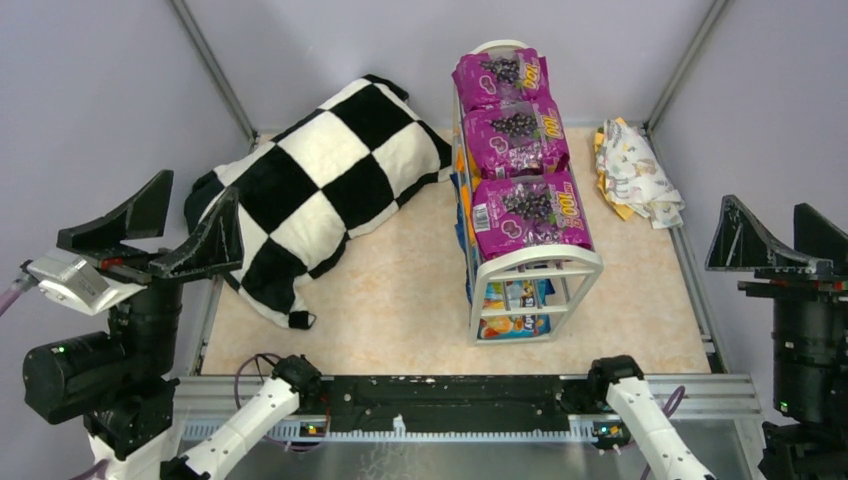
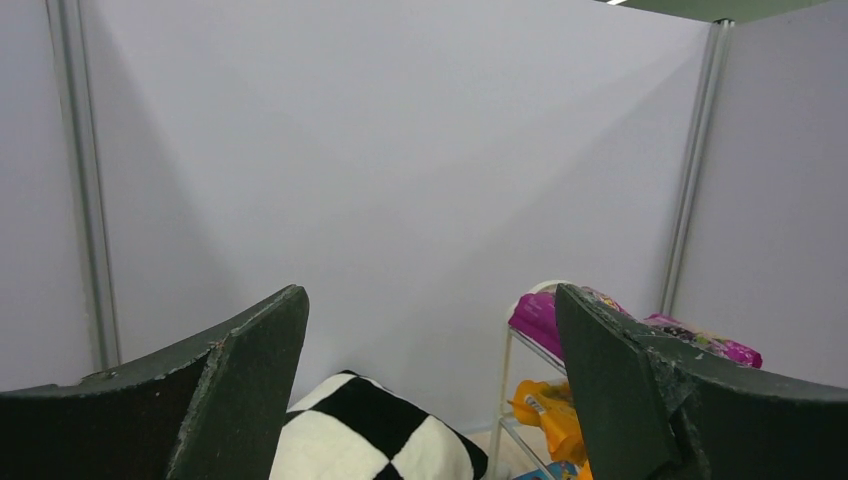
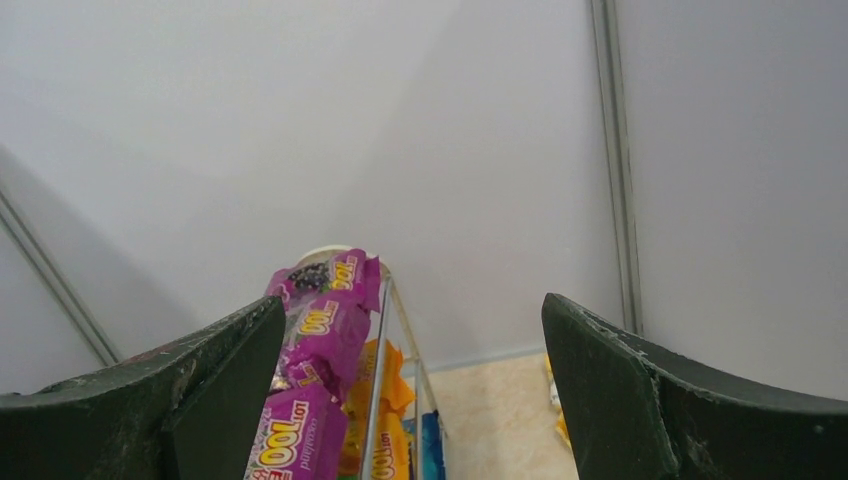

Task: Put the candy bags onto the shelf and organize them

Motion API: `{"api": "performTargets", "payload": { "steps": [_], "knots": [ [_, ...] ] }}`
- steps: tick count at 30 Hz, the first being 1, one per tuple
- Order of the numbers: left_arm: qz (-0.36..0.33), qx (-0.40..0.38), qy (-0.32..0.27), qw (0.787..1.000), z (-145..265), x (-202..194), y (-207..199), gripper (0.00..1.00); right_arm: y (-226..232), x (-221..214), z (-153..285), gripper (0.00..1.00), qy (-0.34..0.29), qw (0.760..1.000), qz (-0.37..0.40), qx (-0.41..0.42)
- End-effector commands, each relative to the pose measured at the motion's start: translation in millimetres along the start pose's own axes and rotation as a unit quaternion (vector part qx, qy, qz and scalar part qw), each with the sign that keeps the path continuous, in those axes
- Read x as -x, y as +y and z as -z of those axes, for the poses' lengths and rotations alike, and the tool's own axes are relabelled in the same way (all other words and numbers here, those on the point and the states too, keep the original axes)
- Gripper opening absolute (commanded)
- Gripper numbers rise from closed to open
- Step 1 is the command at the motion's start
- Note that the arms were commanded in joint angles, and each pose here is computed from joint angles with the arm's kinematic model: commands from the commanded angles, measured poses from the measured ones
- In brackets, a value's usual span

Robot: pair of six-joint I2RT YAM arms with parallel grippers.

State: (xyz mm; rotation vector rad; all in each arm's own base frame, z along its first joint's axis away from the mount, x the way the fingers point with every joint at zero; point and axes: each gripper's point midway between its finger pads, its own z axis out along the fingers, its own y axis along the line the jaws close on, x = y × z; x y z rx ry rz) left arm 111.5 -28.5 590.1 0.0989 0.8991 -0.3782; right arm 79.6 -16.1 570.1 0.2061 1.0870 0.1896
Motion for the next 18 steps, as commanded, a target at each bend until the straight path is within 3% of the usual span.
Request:
{"api": "performTargets", "payload": {
  "steps": [1, 18],
  "knots": [
    [-0.020, 0.022, -0.002, 1.000, -11.5, 2.9, 7.3, 0.99, -1.9, 0.8, -6.4, 0.99, -0.011, 1.000, 0.017, 0.004],
    [-0.049, 0.058, 0.018, 0.997, -17.9, -17.5, 20.2, 0.99, 1.1, -23.3, -28.6, 0.99, 0.002, 0.999, 0.037, 0.021]
  ]
}}
